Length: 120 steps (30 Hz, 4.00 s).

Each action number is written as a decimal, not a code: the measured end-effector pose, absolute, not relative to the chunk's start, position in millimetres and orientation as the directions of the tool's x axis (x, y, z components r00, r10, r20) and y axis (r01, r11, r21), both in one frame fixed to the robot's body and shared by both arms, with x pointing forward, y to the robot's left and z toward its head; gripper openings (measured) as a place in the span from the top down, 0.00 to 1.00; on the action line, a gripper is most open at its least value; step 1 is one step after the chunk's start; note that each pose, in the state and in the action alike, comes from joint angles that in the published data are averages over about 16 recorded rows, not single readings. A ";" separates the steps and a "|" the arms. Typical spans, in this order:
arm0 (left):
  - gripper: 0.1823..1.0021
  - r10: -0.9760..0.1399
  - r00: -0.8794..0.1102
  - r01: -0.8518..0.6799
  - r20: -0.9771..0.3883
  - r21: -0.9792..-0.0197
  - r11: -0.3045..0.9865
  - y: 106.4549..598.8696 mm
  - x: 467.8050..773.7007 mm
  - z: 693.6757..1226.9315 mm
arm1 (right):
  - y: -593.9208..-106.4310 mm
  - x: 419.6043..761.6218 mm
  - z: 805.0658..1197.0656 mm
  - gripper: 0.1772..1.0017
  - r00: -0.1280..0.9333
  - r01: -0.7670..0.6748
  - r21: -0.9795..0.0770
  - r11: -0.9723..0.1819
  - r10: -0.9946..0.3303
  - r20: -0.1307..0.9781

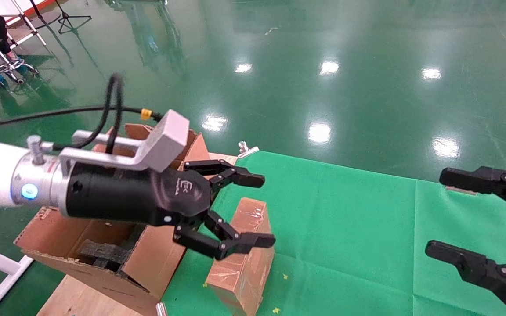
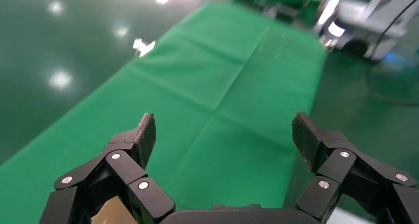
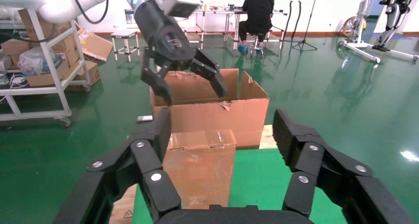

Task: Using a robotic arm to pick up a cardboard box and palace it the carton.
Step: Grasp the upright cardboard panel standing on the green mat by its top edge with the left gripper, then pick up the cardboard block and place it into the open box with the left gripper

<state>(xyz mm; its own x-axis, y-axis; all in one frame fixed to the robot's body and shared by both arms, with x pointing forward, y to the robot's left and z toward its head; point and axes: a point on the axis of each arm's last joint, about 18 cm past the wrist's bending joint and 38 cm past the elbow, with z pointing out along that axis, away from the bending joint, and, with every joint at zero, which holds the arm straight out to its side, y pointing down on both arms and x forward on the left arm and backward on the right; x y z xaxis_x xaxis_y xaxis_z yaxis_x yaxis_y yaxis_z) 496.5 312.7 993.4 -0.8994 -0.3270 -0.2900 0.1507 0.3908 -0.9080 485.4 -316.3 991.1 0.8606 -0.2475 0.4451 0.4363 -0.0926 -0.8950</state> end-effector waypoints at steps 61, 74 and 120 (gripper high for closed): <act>0.01 -0.771 -0.634 -0.650 -0.056 -0.503 0.571 255.1 547.8 984.2 | -316.5 485.5 991.0 0.96 0.861 0.436 -0.895 -0.093 -0.249 0.445; 0.13 -0.772 -0.634 -0.651 -0.052 -0.503 0.569 255.2 547.5 984.0 | -316.5 485.5 991.0 0.79 0.861 0.436 -0.895 -0.093 -0.249 0.445; 0.86 -0.984 -0.094 -0.406 -0.151 -0.897 0.176 485.2 487.9 1160.5 | -316.5 485.5 991.0 0.00 0.861 0.436 -0.895 -0.093 -0.249 0.445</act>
